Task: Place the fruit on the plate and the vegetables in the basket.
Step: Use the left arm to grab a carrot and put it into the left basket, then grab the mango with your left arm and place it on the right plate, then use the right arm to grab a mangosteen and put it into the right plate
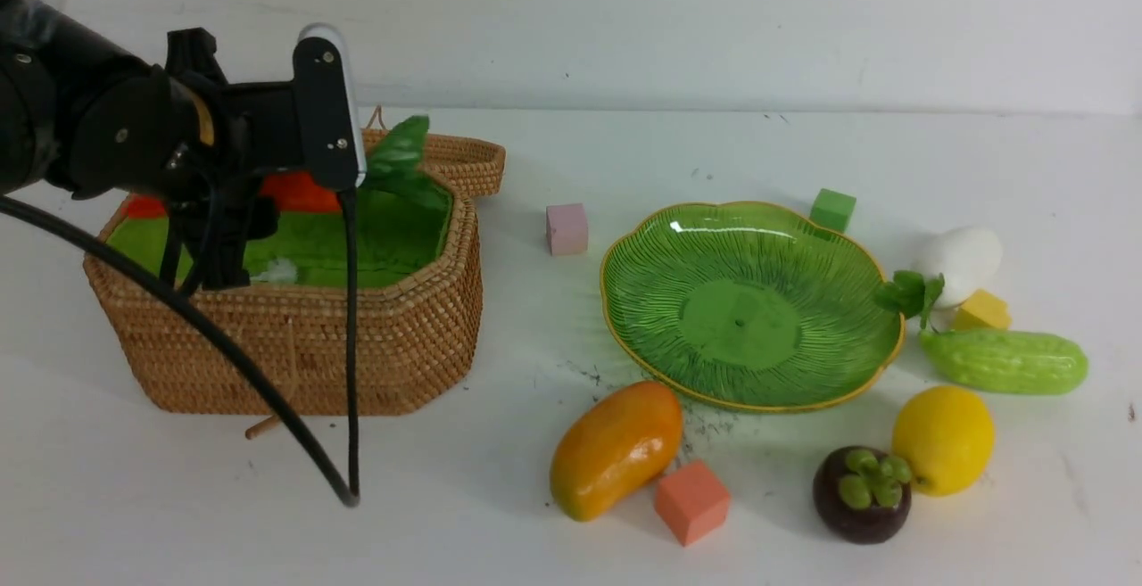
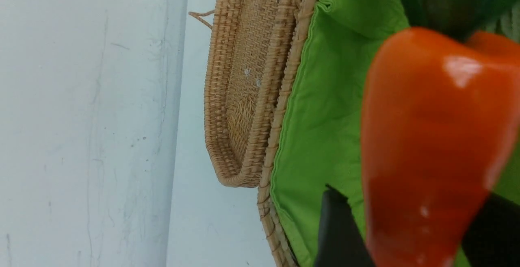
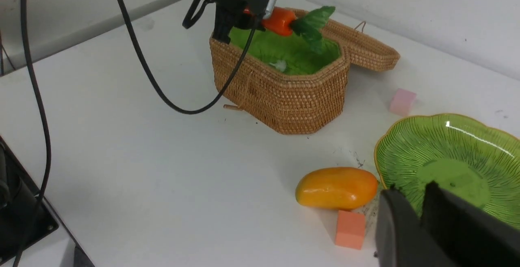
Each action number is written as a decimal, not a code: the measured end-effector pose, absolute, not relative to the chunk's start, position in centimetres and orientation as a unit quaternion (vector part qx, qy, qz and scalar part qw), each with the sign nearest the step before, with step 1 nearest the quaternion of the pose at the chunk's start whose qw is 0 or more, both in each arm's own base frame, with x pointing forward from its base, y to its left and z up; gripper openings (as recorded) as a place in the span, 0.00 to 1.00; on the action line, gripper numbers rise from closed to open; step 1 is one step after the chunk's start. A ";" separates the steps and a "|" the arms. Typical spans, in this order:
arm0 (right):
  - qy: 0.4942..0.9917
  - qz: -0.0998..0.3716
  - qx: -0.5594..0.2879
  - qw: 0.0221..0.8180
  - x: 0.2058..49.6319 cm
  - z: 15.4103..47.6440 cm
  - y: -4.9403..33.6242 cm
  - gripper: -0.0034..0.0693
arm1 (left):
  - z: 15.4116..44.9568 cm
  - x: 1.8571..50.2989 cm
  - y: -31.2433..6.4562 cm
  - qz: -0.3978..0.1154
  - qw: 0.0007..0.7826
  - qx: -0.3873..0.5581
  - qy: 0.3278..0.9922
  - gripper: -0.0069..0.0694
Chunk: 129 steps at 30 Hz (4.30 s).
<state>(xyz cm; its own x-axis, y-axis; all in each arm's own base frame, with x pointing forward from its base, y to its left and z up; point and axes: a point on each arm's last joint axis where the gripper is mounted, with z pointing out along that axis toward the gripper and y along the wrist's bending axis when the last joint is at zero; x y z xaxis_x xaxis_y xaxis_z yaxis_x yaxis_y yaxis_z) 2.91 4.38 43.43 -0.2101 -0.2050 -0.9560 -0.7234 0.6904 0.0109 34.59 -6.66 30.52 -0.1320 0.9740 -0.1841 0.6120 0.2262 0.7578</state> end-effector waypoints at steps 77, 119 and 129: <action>0.822 0.250 -0.295 0.418 1.5 41.3 3.8 0.25 | 17.5 30.9 -26.4 0.034 0.192 0.435 0.879 0.77; 0.818 0.237 -0.260 0.455 2.2 41.7 3.5 0.26 | 21.2 37.8 -32.4 -0.097 0.369 0.370 0.847 0.85; 0.825 0.239 -0.251 0.447 2.2 41.6 3.5 0.27 | 29.2 35.1 -30.6 -0.116 0.377 0.339 0.854 0.73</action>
<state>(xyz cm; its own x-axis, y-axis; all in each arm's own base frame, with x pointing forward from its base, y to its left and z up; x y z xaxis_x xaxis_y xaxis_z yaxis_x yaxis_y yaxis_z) 2.24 3.51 41.64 -0.4755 -0.1994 -0.8568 -0.6272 0.7598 0.1713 35.05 -30.58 29.19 -0.4858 0.4925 -0.7221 0.6671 0.7427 0.0578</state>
